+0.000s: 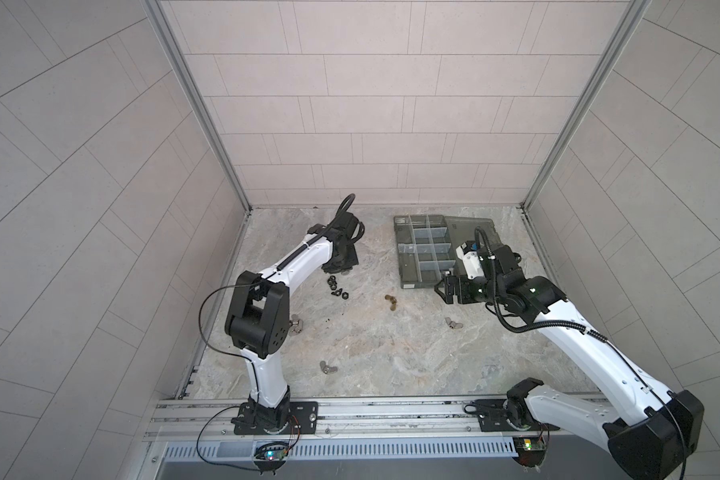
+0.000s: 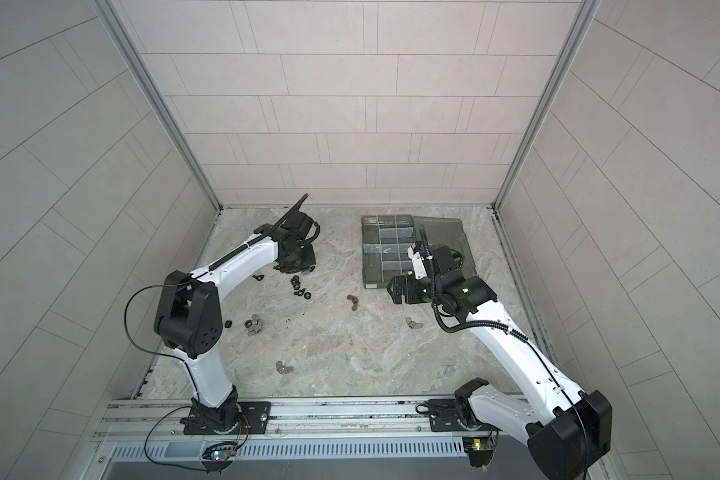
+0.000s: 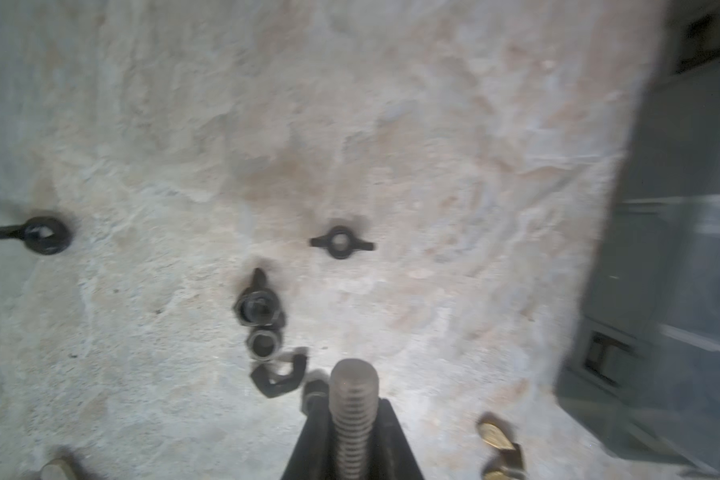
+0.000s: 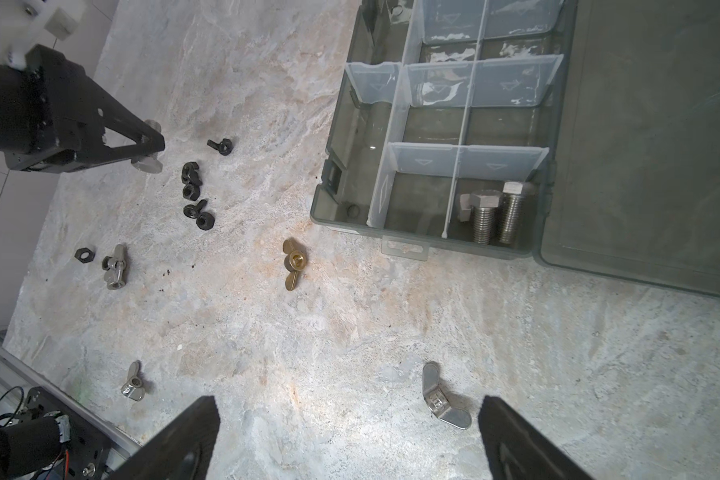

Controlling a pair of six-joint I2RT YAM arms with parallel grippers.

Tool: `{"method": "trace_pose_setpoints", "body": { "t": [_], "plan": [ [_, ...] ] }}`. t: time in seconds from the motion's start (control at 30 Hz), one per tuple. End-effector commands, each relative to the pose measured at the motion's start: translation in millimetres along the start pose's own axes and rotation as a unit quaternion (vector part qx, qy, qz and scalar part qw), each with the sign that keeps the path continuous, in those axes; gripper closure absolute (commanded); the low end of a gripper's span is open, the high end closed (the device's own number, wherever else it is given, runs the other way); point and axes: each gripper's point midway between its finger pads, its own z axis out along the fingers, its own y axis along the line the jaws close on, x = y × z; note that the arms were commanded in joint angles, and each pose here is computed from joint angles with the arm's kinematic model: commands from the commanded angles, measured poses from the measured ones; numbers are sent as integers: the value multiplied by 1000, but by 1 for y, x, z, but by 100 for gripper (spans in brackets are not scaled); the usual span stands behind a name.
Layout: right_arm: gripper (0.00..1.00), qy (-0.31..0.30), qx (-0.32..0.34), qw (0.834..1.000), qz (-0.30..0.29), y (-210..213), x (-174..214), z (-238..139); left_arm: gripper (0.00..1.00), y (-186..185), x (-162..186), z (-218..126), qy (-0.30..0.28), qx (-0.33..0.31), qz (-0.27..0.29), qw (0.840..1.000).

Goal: Sort the screws and nuts into containers
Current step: 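Carry the bolt with the left gripper over the organizer compartment holding bolts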

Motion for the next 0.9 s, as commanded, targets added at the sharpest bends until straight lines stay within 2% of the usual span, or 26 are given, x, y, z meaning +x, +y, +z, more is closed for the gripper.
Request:
{"method": "trace_pose_setpoints", "body": {
  "t": [0.0, 0.4, 0.6, 0.87],
  "plan": [
    [1, -4, 11, 1000, 19, -10, 4, -7, 91, -31, 8, -4, 16, 13, 25, 999],
    [1, 9, 108, 992, 68, -64, 20, -19, 90, -142, 28, -2, 26, 113, 72, 991],
    [1, 4, 113, 991, 76, -70, 26, -28, 90, -201, 48, -4, 29, 159, 107, 981],
    [1, -7, 119, 990, 74, -71, 30, -43, 90, -260, 68, 1, 29, 217, 129, 967]
  ]
}}
